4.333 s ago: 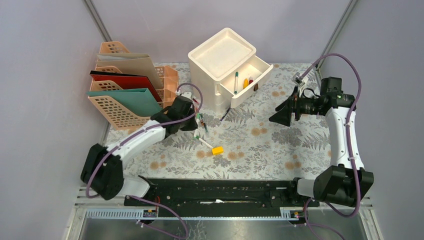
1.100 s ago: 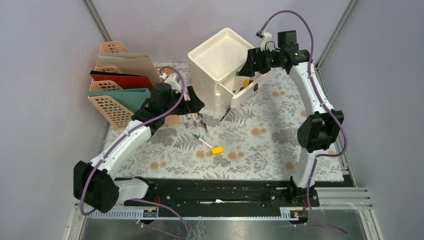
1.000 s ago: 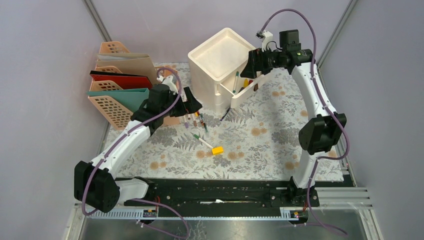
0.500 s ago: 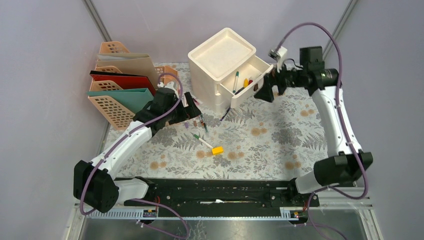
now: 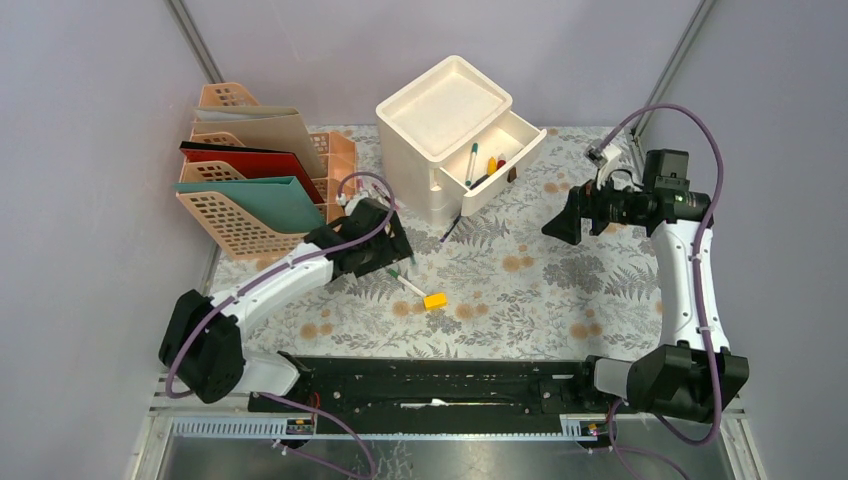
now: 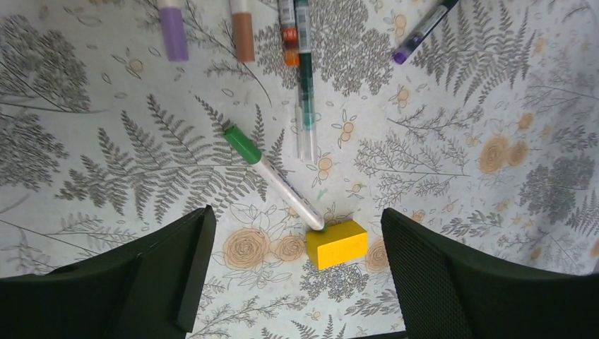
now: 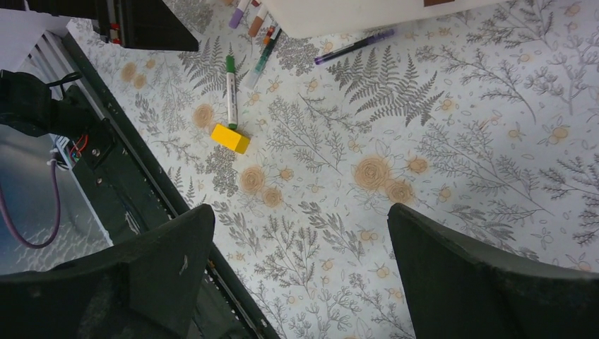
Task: Organize the desk
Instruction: Pick up the stationery from the center of the board.
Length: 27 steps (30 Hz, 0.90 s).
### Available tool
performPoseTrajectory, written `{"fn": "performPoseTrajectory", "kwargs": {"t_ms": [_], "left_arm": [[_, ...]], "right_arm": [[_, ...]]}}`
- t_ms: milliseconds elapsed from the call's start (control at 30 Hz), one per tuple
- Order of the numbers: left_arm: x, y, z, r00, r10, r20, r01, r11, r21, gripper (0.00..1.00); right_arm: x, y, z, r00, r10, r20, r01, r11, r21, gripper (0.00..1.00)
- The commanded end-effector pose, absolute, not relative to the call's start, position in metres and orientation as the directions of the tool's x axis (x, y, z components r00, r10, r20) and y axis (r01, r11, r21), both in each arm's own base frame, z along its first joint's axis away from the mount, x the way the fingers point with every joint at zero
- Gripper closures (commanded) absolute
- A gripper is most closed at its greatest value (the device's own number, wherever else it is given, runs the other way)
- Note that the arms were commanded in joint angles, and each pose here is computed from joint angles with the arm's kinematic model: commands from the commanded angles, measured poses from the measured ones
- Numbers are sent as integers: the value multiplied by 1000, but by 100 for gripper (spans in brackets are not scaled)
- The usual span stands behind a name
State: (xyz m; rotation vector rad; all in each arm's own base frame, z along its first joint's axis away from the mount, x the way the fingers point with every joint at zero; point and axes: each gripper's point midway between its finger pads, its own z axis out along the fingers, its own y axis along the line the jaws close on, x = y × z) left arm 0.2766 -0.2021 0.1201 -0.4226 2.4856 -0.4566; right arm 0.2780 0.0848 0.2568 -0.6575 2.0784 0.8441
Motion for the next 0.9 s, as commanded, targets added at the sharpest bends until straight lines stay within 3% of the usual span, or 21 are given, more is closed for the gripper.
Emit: {"fn": "performPoseTrajectory", "kwargs": {"t_ms": [0,133,367,667,733,867], "left_arm": [[273,-211,101,-777,-445,-445,-277,877,-393,11],[264,-210,82,-799,-449,-399,-332,883,-331,33],[262,-221,52,-824,-460,-331,-364,877,-313,34],[280,-233,21,-814,-467,-345,-382,878,-287,44],[279,-230,16,-817,-461,-346,-389,884,-259,49],[275,-221,0,-822,-450,-350,-404,893,-200,73]], "right_arm": [[269,90,254,-545,-158,-823,-705,617,349,0],[258,92,246,-556,-156,-817,-701,616,359,0],[238,95,217,-618,-144,-773,-671,610,422,0],[218,99,185,-690,-131,-712,-626,602,496,0],[218,99,186,-685,-132,-717,-629,603,490,0],[220,99,189,-679,-133,-722,-633,604,484,0]]}}
